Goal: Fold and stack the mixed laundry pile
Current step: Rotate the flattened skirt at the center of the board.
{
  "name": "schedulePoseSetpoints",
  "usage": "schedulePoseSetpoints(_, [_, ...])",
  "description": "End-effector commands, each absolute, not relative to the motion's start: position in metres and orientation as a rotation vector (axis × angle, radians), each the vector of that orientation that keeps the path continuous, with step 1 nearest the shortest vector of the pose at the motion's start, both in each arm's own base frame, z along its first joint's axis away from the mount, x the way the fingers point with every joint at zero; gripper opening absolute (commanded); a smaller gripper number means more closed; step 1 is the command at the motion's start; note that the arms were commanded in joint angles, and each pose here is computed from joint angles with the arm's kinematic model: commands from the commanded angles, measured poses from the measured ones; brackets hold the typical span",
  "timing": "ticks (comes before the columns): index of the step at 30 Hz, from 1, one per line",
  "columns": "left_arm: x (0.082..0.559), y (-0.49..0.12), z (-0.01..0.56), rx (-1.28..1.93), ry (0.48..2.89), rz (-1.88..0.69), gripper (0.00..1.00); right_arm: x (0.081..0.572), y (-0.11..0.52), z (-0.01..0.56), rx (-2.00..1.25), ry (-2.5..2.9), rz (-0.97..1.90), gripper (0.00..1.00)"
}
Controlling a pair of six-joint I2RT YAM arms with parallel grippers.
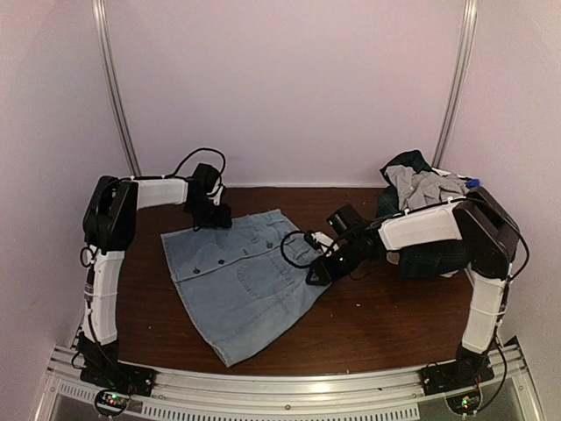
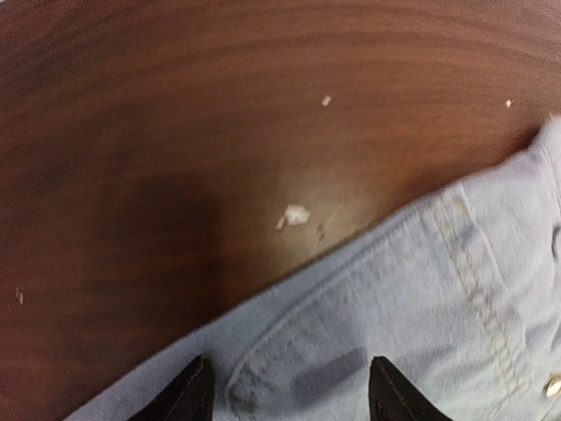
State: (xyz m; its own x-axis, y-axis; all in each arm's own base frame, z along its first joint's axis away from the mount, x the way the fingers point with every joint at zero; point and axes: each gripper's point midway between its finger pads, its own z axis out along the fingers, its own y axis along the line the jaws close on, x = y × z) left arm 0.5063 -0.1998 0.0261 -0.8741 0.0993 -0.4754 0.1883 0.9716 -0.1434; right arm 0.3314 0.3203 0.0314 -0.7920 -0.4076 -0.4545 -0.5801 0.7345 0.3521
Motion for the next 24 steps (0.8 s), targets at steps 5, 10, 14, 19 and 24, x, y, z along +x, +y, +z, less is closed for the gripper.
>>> schedulePoseSetpoints(5, [0.564, -0.233, 0.088, 0.456, 2.506, -0.311, 0.67, 0.261, 0.375, 0.102, -0.814, 2.449, 1.059, 0.55])
schedulePoseSetpoints(10, [0.527, -0.223, 0.147, 0.419, 2.445, -0.334, 0.69, 0.303, 0.350, 0.099, -0.793, 2.454, 0.886, 0.56])
schedulePoseSetpoints(14, [0.467, -0.207, 0.133, 0.352, 2.482, -0.357, 0.69, 0.328, 0.350, 0.080, -0.833, 2.479, 0.810, 0.53])
schedulePoseSetpoints(19, [0.403, -0.189, 0.073, 0.299, 2.607, -0.348, 0.68, 0.336, 0.347, 0.044, -0.886, 2.559, 0.725, 0.51])
schedulePoseSetpoints(24, [0.381, -0.177, 0.024, 0.265, 2.711, -0.299, 0.66, 0.319, 0.320, 0.021, -0.882, 2.634, 0.619, 0.50])
